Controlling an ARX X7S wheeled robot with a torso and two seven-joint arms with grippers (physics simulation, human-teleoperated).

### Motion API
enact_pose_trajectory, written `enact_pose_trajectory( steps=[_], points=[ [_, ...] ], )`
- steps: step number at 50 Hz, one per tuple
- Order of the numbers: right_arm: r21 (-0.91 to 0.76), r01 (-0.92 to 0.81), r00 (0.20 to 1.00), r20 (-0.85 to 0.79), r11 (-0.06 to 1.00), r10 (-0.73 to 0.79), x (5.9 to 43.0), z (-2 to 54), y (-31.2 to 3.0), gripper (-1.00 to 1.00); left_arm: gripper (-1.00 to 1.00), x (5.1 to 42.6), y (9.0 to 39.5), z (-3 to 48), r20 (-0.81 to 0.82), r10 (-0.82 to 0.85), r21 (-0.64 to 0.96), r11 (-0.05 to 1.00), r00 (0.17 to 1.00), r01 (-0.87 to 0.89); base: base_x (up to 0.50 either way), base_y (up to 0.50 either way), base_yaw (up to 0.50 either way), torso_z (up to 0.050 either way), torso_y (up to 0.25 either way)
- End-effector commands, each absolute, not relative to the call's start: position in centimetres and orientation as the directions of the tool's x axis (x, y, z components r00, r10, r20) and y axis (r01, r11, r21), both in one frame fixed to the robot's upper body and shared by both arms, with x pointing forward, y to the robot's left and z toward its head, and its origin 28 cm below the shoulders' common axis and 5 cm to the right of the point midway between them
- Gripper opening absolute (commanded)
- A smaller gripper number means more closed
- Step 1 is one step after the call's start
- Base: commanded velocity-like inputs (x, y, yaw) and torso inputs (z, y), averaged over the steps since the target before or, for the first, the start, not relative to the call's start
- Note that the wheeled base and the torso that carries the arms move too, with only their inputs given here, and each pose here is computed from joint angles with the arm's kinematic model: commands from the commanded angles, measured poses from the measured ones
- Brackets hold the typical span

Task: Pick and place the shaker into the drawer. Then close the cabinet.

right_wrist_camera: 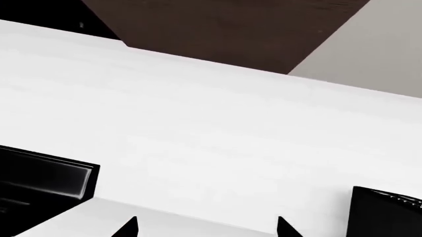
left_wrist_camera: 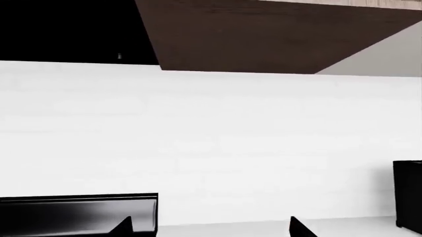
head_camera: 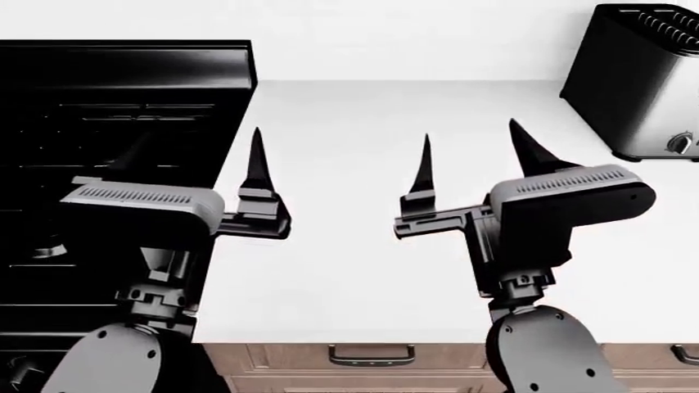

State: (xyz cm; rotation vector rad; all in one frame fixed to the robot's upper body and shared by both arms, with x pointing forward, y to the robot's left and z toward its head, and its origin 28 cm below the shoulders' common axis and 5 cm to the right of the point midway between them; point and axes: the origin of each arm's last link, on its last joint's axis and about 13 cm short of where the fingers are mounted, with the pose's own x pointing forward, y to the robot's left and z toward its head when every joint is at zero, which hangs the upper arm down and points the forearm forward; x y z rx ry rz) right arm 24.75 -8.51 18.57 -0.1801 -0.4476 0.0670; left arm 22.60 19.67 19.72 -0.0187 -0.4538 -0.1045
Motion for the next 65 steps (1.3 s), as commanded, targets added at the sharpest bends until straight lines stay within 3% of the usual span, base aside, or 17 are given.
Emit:
enact_pose_trajectory(
  steps=[1, 12, 24, 45, 65],
  points=[
    [-0.214, -0.026, 0.884, 0.452, 0.977, 0.123, 24.5, 19.9, -8.3, 1.00, 1.00, 22.0, 19.5, 21.4, 0.485, -0.093, -0.017, 0.993, 0.870, 0.116, 0.00, 0.00, 0.00, 0.000, 0.000],
    [-0.290, -0.016, 0.800, 0.570, 0.957, 0.186, 23.3, 28.0, -7.5, 1.00, 1.00, 20.0, 18.8, 28.7, 0.636, -0.099, -0.045, 0.985, 0.766, 0.165, 0.00, 0.00, 0.00, 0.000, 0.000],
    [-0.288, -0.011, 0.761, 0.619, 0.958, 0.195, 23.8, 33.8, -8.2, 1.00, 1.00, 19.9, 17.9, 34.9, 0.675, -0.138, -0.023, 0.978, 0.725, 0.209, 0.00, 0.00, 0.00, 0.000, 0.000],
    [-0.294, 0.068, 0.750, 0.646, 0.953, 0.146, 27.6, 41.0, -9.1, 1.00, 1.00, 23.6, 15.9, 41.2, 0.664, -0.150, 0.040, 0.985, 0.732, 0.166, 0.00, 0.00, 0.00, 0.000, 0.000],
    [-0.306, 0.083, 0.780, 0.613, 0.948, 0.130, 28.8, 45.9, -9.2, 1.00, 1.00, 24.9, 14.9, 46.8, 0.651, -0.119, 0.057, 0.993, 0.749, 0.108, 0.00, 0.00, 0.00, 0.000, 0.000]
  ],
)
